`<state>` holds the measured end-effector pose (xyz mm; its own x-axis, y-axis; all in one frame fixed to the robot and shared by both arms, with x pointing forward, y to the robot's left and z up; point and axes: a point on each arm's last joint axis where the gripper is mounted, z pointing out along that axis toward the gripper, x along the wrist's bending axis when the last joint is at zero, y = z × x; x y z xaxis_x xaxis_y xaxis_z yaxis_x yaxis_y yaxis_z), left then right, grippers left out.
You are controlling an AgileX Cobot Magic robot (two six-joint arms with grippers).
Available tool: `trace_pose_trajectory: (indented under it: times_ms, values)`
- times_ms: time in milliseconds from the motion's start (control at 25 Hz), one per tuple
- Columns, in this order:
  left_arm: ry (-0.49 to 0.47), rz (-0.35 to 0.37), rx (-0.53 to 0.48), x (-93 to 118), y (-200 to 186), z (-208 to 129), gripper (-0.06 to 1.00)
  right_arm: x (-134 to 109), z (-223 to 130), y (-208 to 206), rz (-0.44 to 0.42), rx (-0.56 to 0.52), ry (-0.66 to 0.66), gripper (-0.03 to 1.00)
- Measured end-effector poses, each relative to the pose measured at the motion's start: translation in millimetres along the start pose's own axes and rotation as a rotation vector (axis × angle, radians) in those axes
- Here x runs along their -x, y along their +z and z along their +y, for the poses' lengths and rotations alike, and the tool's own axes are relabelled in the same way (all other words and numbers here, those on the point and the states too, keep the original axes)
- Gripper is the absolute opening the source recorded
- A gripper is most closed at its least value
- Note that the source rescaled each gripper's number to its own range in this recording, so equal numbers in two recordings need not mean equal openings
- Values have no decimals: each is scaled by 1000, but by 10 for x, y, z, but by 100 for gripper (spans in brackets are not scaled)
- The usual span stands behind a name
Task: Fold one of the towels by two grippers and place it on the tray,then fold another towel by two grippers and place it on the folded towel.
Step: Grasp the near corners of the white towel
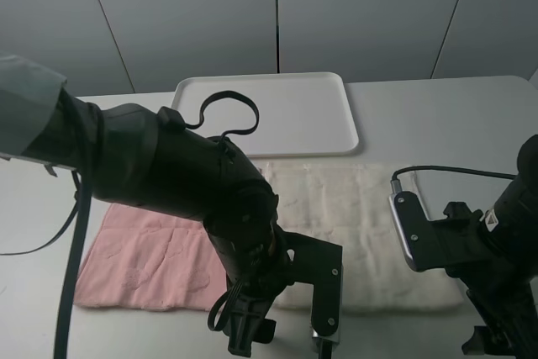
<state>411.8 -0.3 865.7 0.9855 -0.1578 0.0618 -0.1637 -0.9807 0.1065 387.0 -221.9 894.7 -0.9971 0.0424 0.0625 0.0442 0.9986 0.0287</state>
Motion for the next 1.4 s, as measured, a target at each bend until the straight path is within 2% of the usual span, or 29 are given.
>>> trace_pose_trajectory:
  times_ms: [600,960,1200,1280,1400]
  values:
    - [0,1,0,-1,5,0,99,68,16,193,15,-17,6,99]
    - [-1,1,0,-1,5,0,99,95,12,226,-16,-19,-11,86]
    - [-8,1,0,-1,5,0,99,13,-57,299,-61,-18,-46,77]
    - [-8,1,0,-1,5,0,99,14,-59,296,-65,-19,-46,73]
    - [-8,2,1,-2,5,1,99,14,-60,295,-70,-18,-44,60]
